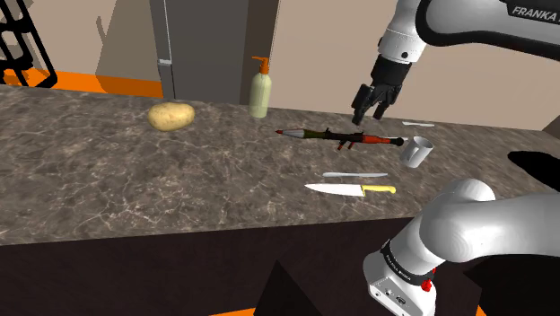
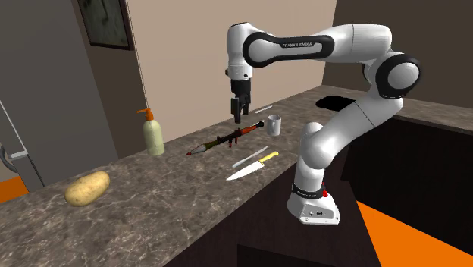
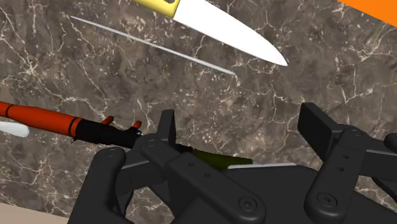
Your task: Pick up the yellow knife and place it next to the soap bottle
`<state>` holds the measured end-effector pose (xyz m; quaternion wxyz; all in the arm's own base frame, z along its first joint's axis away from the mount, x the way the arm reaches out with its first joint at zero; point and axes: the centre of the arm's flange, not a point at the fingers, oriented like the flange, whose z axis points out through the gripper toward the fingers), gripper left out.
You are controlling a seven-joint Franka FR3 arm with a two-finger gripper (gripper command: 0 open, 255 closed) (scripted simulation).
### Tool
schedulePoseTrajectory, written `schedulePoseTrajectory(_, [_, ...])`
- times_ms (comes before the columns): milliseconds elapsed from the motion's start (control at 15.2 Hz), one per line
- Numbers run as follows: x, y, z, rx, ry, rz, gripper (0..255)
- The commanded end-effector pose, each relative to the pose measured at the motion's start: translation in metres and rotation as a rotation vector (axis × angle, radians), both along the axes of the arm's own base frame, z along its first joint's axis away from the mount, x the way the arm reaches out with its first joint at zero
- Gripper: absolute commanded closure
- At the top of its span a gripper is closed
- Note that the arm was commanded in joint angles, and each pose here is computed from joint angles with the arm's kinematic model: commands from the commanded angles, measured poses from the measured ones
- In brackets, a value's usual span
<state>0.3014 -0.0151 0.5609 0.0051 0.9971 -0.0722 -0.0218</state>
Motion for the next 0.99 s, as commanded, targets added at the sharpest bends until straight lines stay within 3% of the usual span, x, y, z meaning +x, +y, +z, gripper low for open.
schedulePoseTrajectory(0, [0.000, 0.000, 0.000, 0.000, 0.000, 0.000, 0])
schedulePoseTrajectory(462, [-0.002, 0.040, -0.094, -0.134, 0.185, 0.459, 0])
schedulePoseTrajectory(924, [-0.035, 0.060, -0.188, -0.268, 0.370, 0.918, 0])
